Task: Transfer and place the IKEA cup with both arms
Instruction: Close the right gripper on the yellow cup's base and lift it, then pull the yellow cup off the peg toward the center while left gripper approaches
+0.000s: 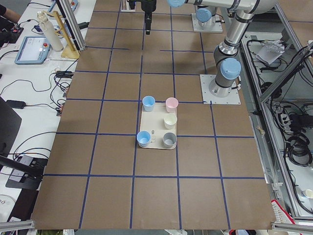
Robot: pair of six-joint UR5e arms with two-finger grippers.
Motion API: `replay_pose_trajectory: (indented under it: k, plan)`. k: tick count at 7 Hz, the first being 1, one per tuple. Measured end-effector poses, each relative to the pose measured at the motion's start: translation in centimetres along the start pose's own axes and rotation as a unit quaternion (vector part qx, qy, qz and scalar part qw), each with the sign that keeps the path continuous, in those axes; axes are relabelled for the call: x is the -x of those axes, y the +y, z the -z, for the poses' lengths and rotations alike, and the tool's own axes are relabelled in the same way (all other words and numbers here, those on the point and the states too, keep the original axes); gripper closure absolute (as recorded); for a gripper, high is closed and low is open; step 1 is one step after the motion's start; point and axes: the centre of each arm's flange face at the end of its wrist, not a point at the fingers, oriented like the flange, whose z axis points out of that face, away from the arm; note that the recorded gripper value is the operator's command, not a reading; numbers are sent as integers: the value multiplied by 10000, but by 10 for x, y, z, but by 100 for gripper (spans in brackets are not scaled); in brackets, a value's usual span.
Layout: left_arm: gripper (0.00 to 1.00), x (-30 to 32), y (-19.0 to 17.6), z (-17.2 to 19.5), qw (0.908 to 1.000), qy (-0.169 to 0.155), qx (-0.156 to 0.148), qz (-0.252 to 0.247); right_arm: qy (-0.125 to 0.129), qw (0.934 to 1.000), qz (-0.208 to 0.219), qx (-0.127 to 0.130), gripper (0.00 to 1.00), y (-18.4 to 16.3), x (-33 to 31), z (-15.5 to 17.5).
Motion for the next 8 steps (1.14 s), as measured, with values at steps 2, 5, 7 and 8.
replay_pose_trajectory:
  k: [2,5,7,8]
  plan:
    - [0,0,0,-1,10000,2,5,9,242,9997,12,27,93,10,3,38]
    - [0,1,2,-2,10000,-6,28,3,112,9999,77,67,97,12,58,88]
    - [0,4,8,-2,9997,148,123,-131,-145,9981,-569,174,99,-9,148,101]
    - [0,15,13,0,9983,450,242,-273,-252,9952,-907,281,100,-14,203,109]
